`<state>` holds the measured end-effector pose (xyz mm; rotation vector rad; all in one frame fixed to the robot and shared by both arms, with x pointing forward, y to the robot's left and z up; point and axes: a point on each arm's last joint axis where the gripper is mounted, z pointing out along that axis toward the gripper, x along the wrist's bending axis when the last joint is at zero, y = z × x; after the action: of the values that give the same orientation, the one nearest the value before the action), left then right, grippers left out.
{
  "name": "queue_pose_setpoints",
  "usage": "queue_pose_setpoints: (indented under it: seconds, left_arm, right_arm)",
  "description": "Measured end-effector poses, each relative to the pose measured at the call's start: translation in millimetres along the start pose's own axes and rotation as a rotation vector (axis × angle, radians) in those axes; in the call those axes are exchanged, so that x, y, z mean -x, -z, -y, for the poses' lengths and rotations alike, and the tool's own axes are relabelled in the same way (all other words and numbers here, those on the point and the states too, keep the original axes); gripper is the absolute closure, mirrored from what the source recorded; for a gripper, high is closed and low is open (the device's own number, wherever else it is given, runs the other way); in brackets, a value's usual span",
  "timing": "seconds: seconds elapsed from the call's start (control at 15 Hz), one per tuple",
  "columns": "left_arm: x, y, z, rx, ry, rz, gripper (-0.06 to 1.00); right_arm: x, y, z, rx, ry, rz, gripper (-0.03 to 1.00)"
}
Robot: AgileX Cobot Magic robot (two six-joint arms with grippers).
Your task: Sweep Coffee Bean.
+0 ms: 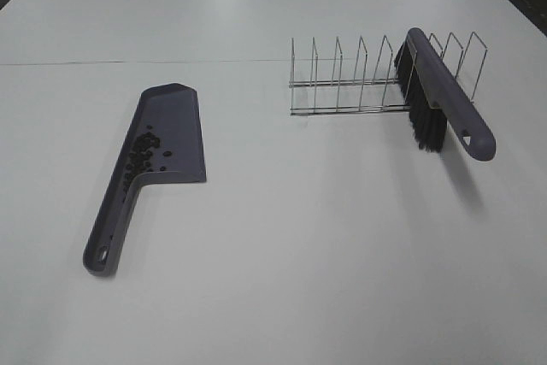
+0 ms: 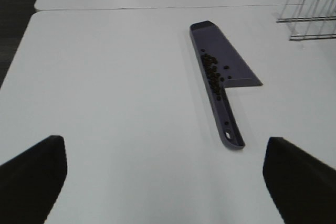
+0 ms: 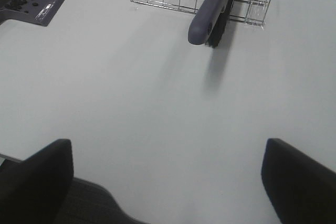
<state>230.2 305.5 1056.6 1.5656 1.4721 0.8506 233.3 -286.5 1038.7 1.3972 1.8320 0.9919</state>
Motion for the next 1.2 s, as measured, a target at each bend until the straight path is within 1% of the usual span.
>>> queue_pose_setpoints:
  seconds: [0.27, 0.67, 0.87, 1.2]
  left_arm:
    - [0.8, 0.3, 0.2, 0.005, 0.04, -0.08, 0.01]
    - [1.0, 0.4, 0.3, 0.006, 0.048, -0.096, 0.01]
    - [1.3, 0.5, 0.3, 0.007, 0.063, -0.126, 0.01]
    - [1.3, 0.5, 0.3, 0.007, 0.063, -0.126, 0.01]
  right_arm:
    - [0.0, 0.0, 0.0, 0.0, 0.0, 0.0, 0.11]
    - [0.0, 0.0, 0.0, 0.0, 0.0, 0.0, 0.11]
    - [0.0, 0.0, 0.0, 0.0, 0.0, 0.0, 0.11]
    - [0.2, -0.5, 0.4, -0.002, 0.001, 0.002, 0.11]
